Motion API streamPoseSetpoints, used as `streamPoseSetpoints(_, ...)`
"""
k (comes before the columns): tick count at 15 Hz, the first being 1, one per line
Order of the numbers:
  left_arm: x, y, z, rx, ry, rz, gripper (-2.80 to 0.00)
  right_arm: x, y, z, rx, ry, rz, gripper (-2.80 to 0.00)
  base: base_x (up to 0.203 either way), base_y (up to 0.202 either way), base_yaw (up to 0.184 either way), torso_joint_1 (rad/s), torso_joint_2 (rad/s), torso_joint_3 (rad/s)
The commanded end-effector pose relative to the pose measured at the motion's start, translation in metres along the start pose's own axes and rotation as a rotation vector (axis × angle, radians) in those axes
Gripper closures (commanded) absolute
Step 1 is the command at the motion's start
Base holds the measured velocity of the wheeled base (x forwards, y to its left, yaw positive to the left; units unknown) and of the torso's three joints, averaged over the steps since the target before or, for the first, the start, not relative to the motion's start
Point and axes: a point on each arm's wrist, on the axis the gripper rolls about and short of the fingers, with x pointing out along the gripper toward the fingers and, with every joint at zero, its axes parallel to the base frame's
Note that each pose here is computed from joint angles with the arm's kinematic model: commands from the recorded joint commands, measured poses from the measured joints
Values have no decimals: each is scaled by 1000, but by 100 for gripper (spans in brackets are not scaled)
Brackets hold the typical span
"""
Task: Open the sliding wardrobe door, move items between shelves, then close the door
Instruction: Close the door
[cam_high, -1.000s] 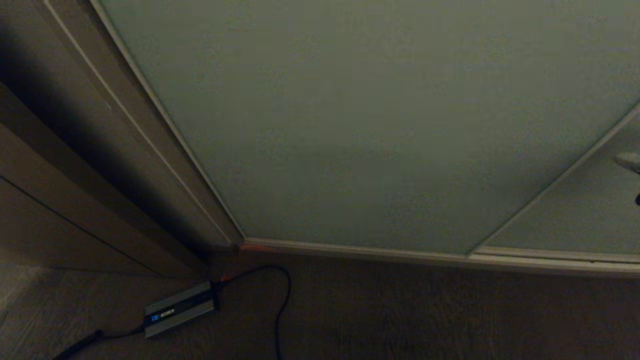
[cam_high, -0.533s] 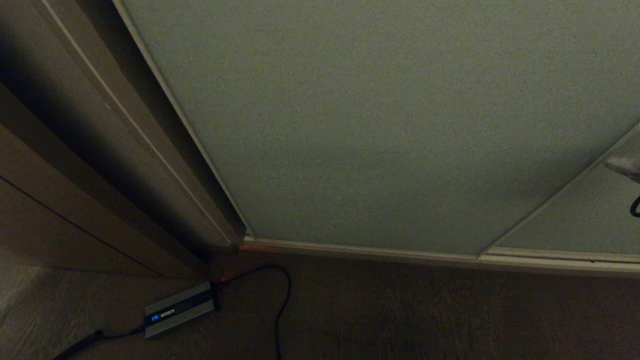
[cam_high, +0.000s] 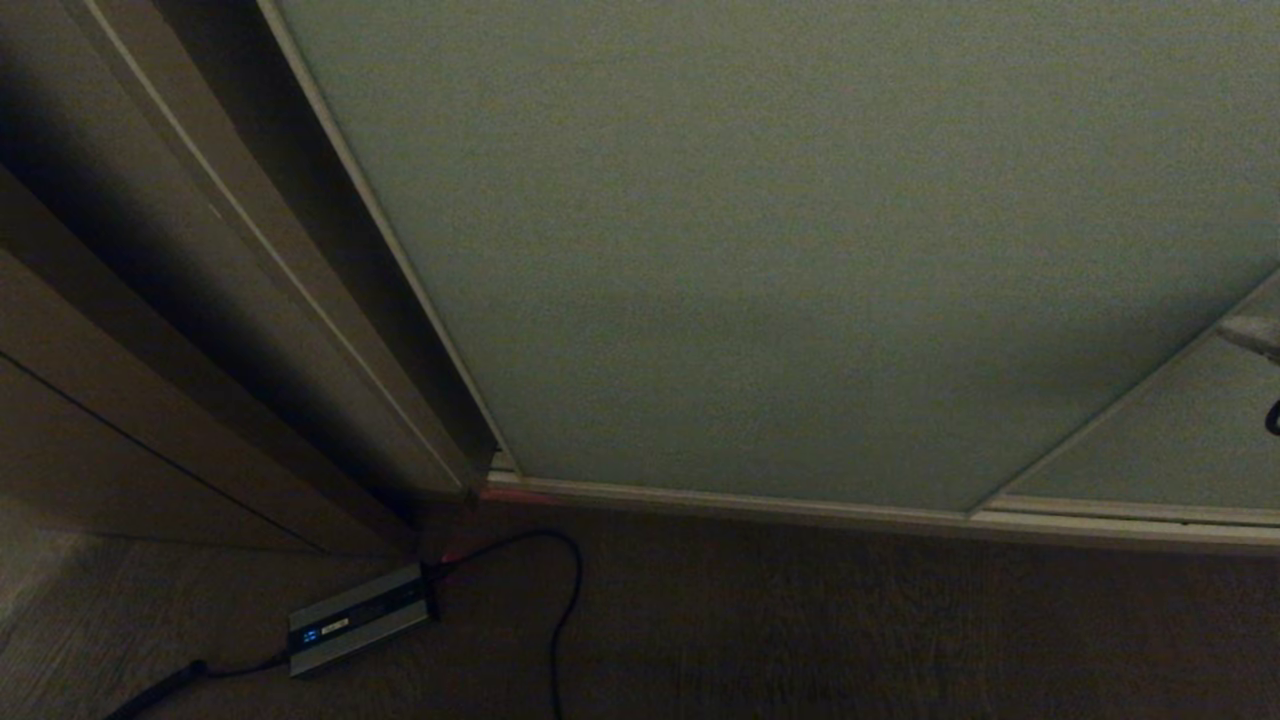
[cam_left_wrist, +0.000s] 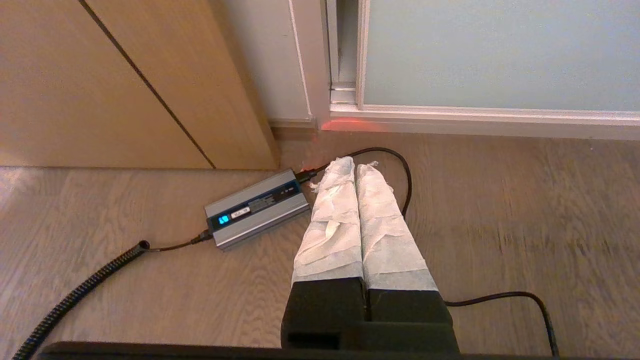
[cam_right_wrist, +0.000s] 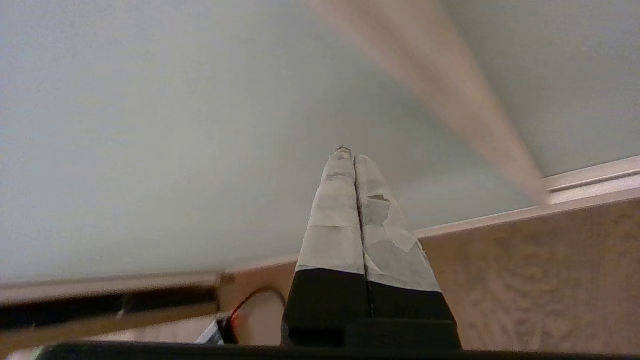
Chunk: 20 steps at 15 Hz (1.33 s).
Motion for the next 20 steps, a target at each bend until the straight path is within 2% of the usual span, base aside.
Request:
streamPoseSetpoints(1, 0, 0, 0, 0, 2, 0, 0, -18, -15, 13, 11, -55, -58, 0, 0, 0, 0, 0, 0, 0)
streamPoseSetpoints(4, 0, 0, 0, 0, 2, 0, 0, -20, -43, 20, 45, -75, -118, 0, 0, 0, 0, 0, 0, 0)
streamPoseSetpoints(7, 0, 0, 0, 0, 2, 0, 0, -5, -61, 23, 58, -65, -125, 0, 0, 0, 0, 0, 0, 0)
streamPoseSetpoints(9, 0, 0, 0, 0, 2, 0, 0, 17, -69, 17, 70, -26, -107, 0, 0, 0, 0, 0, 0, 0)
streamPoseSetpoints(13, 0, 0, 0, 0, 2, 0, 0, 46, -60, 5, 67, -14, -113, 0, 0, 0, 0, 0, 0, 0)
streamPoseSetpoints(20, 0, 0, 0, 0, 2, 0, 0, 51, -47, 1, 56, -2, -86, 0, 0, 0, 0, 0, 0, 0)
